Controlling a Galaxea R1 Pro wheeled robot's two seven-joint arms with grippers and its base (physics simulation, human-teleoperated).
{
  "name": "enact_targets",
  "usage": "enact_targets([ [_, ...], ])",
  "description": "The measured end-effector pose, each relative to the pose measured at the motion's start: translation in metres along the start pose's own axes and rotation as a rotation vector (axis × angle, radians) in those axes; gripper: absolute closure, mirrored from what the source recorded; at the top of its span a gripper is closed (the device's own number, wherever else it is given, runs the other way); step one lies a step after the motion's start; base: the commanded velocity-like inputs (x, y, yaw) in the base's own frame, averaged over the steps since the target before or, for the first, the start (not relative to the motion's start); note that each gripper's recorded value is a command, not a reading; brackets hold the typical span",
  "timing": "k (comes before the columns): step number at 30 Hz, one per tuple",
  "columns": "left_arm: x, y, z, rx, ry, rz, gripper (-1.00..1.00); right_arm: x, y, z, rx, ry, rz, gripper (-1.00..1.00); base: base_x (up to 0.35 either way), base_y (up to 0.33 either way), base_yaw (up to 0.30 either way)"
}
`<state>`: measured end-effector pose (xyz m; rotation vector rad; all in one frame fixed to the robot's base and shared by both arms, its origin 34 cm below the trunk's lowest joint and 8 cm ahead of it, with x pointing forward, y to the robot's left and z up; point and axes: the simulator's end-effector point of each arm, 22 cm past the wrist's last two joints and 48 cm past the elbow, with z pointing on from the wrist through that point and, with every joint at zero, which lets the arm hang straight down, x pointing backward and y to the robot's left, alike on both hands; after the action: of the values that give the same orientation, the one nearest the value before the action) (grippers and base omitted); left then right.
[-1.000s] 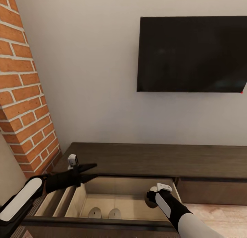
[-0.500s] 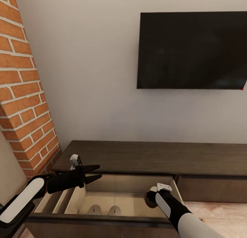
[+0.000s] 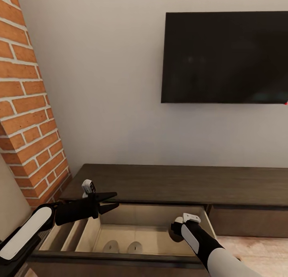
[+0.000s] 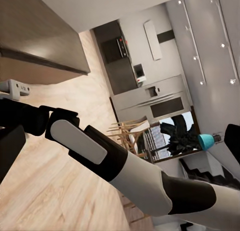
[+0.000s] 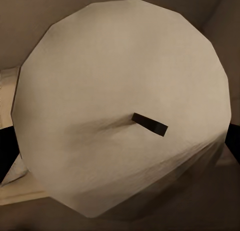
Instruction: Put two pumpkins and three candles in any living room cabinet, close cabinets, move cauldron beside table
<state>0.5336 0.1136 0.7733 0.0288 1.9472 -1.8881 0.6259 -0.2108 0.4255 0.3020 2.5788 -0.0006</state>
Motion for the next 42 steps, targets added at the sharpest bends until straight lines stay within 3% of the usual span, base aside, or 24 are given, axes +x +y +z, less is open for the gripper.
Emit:
enact_targets([
  [29,0.000,0.001,0.000,-0.002,0.000,-0.002,-1.00,0.000,0.000,0.000,0.001,0.001,0.000,1.00,0.054,0.048,0.000],
  [42,0.013,0.028,-0.009,-0.017,0.000,0.004,-1.00,0.021,-0.002,0.020,-0.004,0.010,-0.004,1.00,0.000,0.000,0.000],
])
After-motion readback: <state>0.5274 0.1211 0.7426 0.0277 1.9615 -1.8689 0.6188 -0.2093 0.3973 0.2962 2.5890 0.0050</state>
